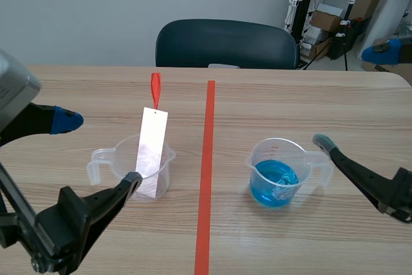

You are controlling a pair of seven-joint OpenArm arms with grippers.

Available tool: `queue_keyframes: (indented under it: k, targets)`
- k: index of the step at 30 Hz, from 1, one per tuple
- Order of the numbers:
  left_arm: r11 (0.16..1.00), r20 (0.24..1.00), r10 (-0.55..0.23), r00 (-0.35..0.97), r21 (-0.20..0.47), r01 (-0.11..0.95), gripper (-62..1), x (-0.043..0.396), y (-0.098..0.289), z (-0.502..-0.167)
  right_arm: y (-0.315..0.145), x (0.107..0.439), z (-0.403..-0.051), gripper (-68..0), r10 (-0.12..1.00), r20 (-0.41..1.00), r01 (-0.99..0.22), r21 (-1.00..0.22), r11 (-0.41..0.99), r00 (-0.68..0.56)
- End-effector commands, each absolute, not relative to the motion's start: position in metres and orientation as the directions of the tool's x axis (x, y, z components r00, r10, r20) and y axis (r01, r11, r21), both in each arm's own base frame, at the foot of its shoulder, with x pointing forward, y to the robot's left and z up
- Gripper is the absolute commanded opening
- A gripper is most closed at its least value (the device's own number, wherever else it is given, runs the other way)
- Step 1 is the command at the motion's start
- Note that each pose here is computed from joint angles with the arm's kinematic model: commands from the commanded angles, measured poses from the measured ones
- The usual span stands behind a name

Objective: Do the redox reaction experiment. lift the metal plate out of the left beaker

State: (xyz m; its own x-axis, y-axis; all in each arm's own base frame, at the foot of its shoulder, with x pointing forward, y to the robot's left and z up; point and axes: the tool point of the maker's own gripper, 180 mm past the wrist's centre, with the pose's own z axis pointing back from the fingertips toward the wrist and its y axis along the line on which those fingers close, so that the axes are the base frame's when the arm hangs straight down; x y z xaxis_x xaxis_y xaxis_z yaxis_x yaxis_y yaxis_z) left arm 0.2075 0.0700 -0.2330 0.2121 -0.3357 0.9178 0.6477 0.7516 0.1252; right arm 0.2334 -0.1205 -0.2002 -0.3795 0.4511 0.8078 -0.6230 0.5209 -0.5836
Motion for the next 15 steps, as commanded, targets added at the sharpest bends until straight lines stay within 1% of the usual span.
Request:
queue_keyframes:
  k: [1, 3, 5, 8, 11, 14, 15]
  targets:
    - [0.75, 0.922, -0.324, 0.211, 0.114, 0.651, 1.4, 0.207, 0.067, -0.231, -0.116, 0.236, -0.191, 0.4, 0.455, 0.784, -0.61, -0.618, 0.497, -0.423]
    - [0.75, 0.911, -0.341, 0.233, 0.114, 0.651, 1.4, 0.206, 0.069, -0.236, -0.112, 0.239, -0.197, 0.4, 0.447, 0.807, -0.618, -0.586, 0.523, -0.386]
    - [0.75, 0.911, -0.341, 0.233, 0.114, 0.651, 1.4, 0.206, 0.069, -0.236, -0.112, 0.243, -0.198, 0.4, 0.426, 0.835, -0.607, -0.548, 0.576, -0.348]
    - [0.75, 0.911, -0.341, 0.233, 0.114, 0.651, 1.4, 0.206, 0.069, -0.236, -0.113, 0.248, -0.193, 0.4, 0.406, 0.843, -0.56, -0.538, 0.63, -0.354]
    - [0.75, 0.911, -0.34, 0.234, 0.113, 0.651, 1.4, 0.206, 0.069, -0.236, -0.112, 0.247, -0.193, 0.4, 0.4, 0.847, -0.563, -0.532, 0.632, -0.351]
    - [0.759, 0.92, -0.3, 0.253, 0.069, 0.647, 1.4, 0.205, 0.067, -0.234, -0.112, 0.246, -0.194, 0.4, 0.4, 0.848, -0.566, -0.53, 0.632, -0.348]
    - [0.76, 0.921, -0.296, 0.255, 0.065, 0.647, 1.4, 0.205, 0.067, -0.234, -0.112, 0.246, -0.194, 0.4, 0.399, 0.849, -0.567, -0.528, 0.632, -0.346]
